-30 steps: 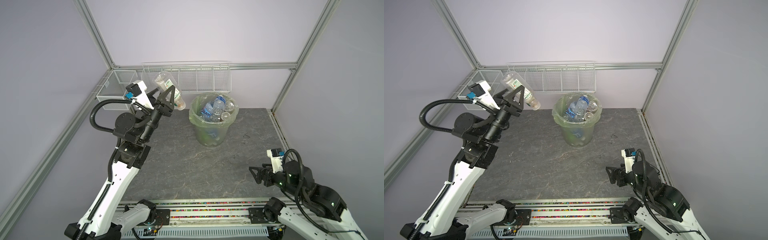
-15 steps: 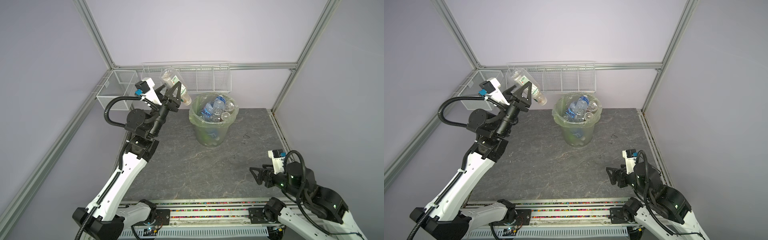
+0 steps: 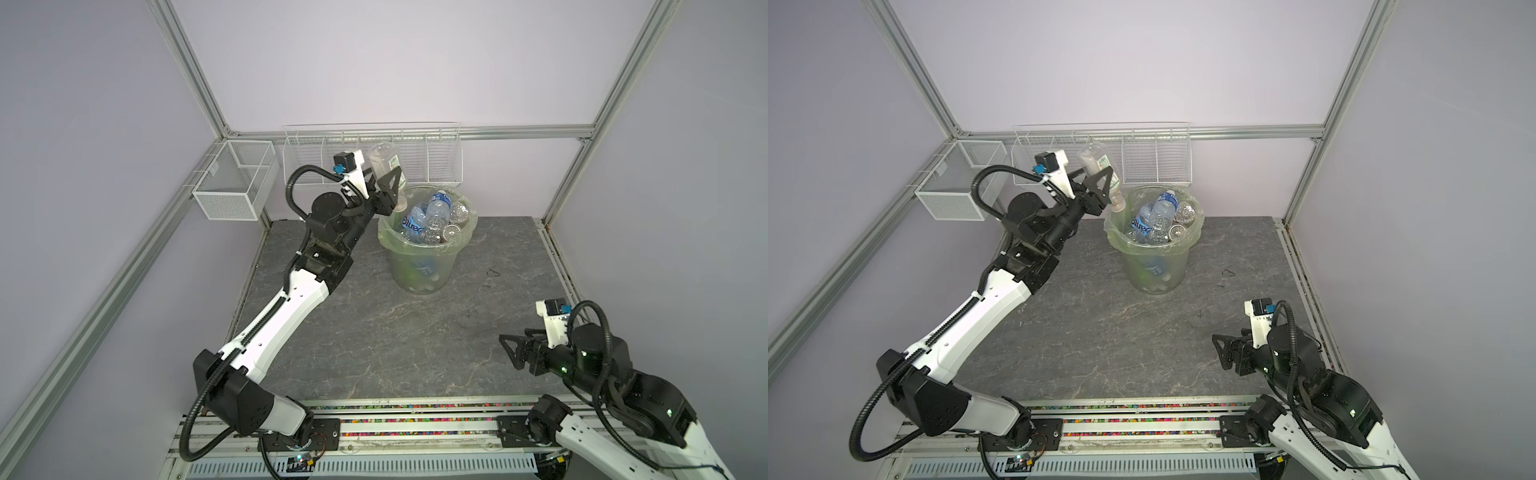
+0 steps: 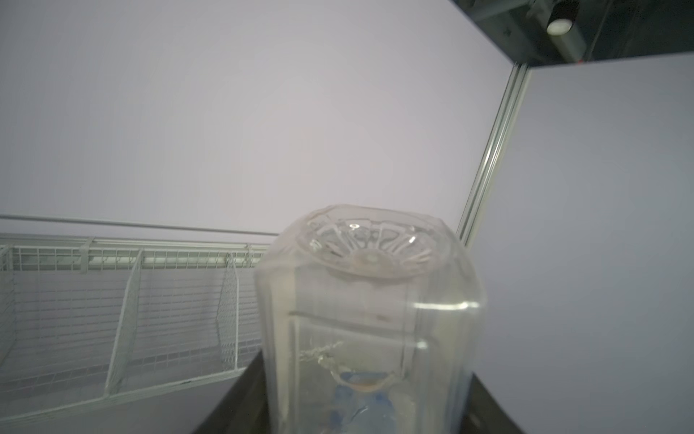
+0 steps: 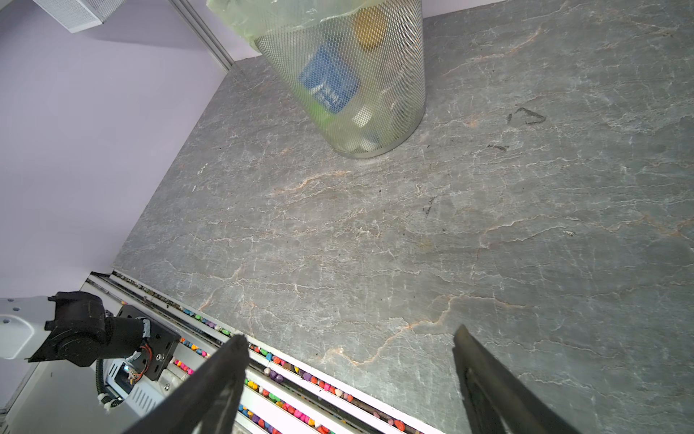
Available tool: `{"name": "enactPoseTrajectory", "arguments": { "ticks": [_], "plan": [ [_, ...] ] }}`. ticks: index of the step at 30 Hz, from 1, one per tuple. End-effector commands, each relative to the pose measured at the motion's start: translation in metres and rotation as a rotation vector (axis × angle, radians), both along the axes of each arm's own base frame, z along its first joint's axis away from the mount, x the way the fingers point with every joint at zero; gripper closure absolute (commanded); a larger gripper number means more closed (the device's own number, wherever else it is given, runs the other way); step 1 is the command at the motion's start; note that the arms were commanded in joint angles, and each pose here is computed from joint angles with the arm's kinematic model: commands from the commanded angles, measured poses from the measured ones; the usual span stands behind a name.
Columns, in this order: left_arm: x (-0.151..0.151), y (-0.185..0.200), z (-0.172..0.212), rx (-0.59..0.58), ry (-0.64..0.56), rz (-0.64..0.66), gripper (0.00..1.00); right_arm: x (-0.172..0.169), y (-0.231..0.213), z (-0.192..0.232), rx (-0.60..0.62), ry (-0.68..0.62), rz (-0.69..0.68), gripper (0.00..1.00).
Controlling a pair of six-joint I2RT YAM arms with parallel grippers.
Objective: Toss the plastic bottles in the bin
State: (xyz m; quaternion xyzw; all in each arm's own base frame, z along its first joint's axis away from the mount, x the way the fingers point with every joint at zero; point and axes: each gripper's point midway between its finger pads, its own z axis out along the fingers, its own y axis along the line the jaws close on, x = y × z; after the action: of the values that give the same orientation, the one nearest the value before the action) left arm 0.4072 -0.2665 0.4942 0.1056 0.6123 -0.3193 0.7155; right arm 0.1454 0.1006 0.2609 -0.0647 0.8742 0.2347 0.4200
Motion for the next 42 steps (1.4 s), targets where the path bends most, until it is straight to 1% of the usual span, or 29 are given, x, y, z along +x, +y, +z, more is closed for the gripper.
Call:
{"name": "enactPoseTrajectory", "arguments": {
  "ticks": [1, 2, 5, 8, 11, 14, 20, 24, 30, 35, 36, 42],
  "plan": [
    [0.01, -0.018, -0.038, 0.164, 0.11, -0.042, 0.07, 0.001, -0.001, 0.006, -0.005, -0.012, 0.0, 0.12],
    [0.006, -0.019, -0.035, 0.17, 0.113, -0.059, 0.0, 0.001, -0.001, 0.006, -0.008, -0.014, 0.0, 0.12],
    [-0.012, -0.007, -0.005, 0.148, 0.063, -0.051, 0.01, 0.001, -0.002, 0.005, -0.011, -0.017, -0.002, 0.12],
    [-0.033, 0.01, 0.028, 0.097, -0.003, -0.035, 0.01, 0.001, 0.001, 0.003, -0.004, -0.01, 0.005, 0.12],
    [-0.05, 0.022, 0.048, 0.057, -0.047, -0.028, 0.01, 0.002, 0.003, 0.0, 0.0, 0.004, 0.004, 0.12],
    [-0.061, 0.029, 0.057, 0.035, -0.058, -0.029, 0.01, 0.001, 0.004, -0.002, 0.01, 0.014, 0.008, 0.12],
    [-0.082, 0.046, 0.059, -0.002, -0.063, -0.021, 0.01, -0.002, -0.002, 0.001, 0.017, -0.001, -0.006, 0.12],
    [-0.099, 0.059, 0.054, -0.014, -0.061, -0.016, 0.0, -0.003, -0.004, 0.001, 0.016, -0.005, -0.014, 0.12],
    [-0.117, 0.082, 0.027, 0.017, -0.025, 0.045, 0.0, 0.002, -0.003, 0.001, 0.002, -0.006, -0.027, 0.12],
    [-0.123, 0.1, -0.004, 0.076, 0.018, 0.119, 0.0, 0.01, -0.01, 0.006, -0.042, -0.044, -0.064, 0.12],
    [-0.123, 0.103, -0.01, 0.091, 0.029, 0.133, 0.0, 0.015, -0.01, 0.013, -0.03, -0.074, -0.077, 0.12],
    [-0.122, 0.124, -0.046, 0.155, 0.093, 0.238, 0.0, 0.026, -0.019, 0.024, -0.082, -0.142, -0.126, 0.12]
  ]
}}
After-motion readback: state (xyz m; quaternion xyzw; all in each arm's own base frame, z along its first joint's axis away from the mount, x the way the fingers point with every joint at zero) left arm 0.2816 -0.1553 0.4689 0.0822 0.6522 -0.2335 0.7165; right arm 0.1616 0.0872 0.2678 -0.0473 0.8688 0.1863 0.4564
